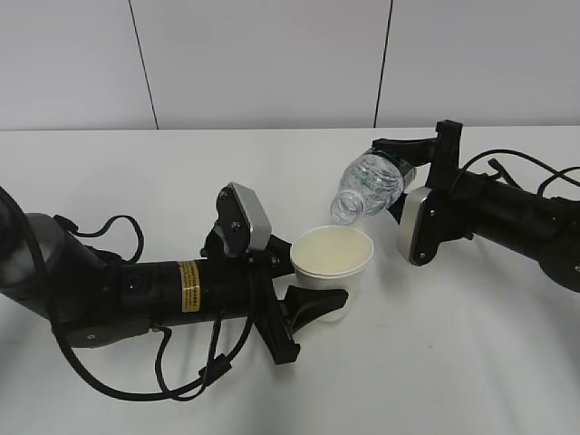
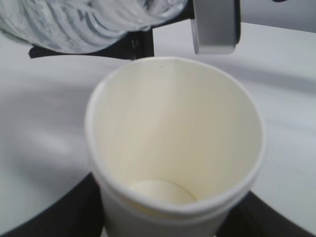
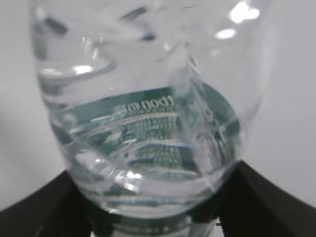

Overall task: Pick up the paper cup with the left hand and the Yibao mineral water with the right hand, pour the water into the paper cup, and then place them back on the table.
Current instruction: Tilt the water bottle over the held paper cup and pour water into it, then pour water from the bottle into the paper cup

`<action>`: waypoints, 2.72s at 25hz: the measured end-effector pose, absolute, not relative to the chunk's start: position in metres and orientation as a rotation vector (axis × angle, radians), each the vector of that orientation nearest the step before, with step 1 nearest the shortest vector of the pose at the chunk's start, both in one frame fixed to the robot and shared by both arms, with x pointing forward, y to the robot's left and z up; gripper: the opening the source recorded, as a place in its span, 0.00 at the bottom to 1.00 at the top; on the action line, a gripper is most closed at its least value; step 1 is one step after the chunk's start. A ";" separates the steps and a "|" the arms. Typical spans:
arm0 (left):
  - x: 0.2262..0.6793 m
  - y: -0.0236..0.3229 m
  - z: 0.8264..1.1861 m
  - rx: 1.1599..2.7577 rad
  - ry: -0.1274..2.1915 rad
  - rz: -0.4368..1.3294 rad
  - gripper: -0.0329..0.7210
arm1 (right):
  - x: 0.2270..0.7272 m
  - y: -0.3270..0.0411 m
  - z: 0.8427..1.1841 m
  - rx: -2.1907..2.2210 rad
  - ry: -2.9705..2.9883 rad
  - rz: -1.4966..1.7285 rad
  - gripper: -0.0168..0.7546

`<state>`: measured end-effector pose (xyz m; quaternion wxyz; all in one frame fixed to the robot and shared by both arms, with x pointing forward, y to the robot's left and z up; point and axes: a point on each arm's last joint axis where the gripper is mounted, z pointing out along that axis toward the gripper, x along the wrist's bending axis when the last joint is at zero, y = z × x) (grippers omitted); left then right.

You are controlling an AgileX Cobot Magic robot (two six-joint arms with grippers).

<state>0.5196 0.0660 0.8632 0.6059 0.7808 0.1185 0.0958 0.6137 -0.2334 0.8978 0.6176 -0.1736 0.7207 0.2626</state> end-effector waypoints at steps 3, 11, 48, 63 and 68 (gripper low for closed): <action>0.520 0.066 0.863 1.803 0.282 0.225 0.61 | 0.614 -0.233 0.898 -0.410 1.655 0.595 0.64; 0.521 0.066 0.863 1.801 0.289 0.228 0.61 | 0.614 -0.233 0.898 -0.441 1.644 0.566 0.64; 0.519 0.066 0.862 1.818 0.260 0.215 0.61 | 0.614 -0.233 0.898 -0.543 1.602 0.469 0.64; 0.519 0.066 0.862 1.820 0.261 0.216 0.61 | 0.614 -0.233 0.898 -0.551 1.599 0.462 0.64; 0.519 0.066 0.862 1.823 0.262 0.216 0.61 | 0.614 -0.233 0.898 -0.551 1.599 0.462 0.64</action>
